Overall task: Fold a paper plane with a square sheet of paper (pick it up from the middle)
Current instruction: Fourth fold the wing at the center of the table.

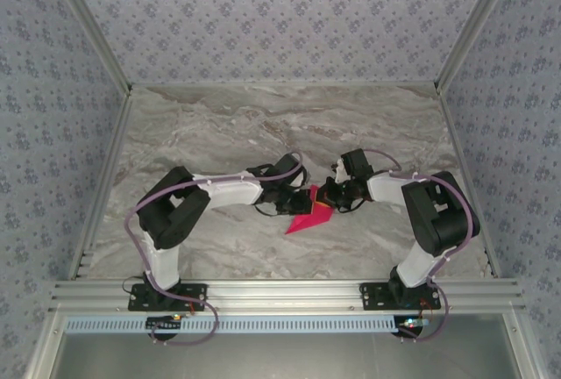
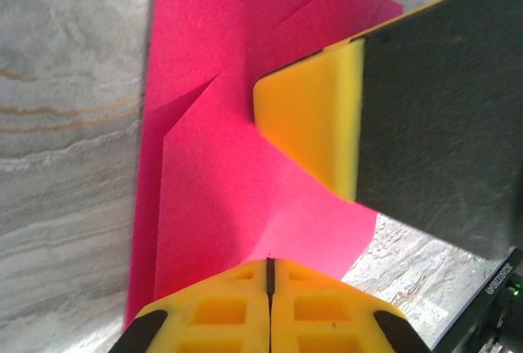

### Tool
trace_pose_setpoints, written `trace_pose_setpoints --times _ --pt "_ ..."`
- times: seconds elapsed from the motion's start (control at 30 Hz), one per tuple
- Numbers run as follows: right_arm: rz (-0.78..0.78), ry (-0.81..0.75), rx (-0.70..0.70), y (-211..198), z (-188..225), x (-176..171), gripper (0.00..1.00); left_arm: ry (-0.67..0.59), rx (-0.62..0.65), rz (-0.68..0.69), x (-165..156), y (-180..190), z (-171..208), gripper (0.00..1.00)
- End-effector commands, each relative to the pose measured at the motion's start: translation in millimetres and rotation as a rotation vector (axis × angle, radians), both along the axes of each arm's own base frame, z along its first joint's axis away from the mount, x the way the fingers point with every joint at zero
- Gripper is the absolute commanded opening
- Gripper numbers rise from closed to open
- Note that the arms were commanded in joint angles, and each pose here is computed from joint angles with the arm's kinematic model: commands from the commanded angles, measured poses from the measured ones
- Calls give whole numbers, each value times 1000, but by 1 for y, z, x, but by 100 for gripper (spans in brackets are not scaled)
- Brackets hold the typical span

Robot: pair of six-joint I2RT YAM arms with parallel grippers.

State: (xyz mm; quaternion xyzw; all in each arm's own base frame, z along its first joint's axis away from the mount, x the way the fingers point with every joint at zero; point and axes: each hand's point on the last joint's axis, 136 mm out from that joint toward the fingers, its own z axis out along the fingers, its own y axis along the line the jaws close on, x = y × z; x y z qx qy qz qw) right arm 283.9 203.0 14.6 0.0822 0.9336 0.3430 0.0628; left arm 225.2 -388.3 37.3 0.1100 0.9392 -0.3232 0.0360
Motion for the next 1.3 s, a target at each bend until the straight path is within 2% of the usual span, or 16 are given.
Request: trace_pose_setpoints --times 0.0,0.3,0.6,0.93,1.1,1.27 --pt "-52 154 -211 -37 -49 -28 0 59 30 -11 -13 9 -16 5" --pt "-59 192 -254 -44 -56 -32 0 114 102 -4 -36 39 -38 5" --pt "-60 208 -270 -46 -59 -34 0 122 109 -29 -56 61 -31 5" --pt "-57 211 -271 -45 -59 -34 0 41 8 -39 -39 34 12 7" --pt "-54 218 -272 -45 -61 -35 0 51 11 -54 -43 27 10 9" --pt "-52 224 -273 -45 -62 -36 0 70 64 -31 -44 35 -4 10"
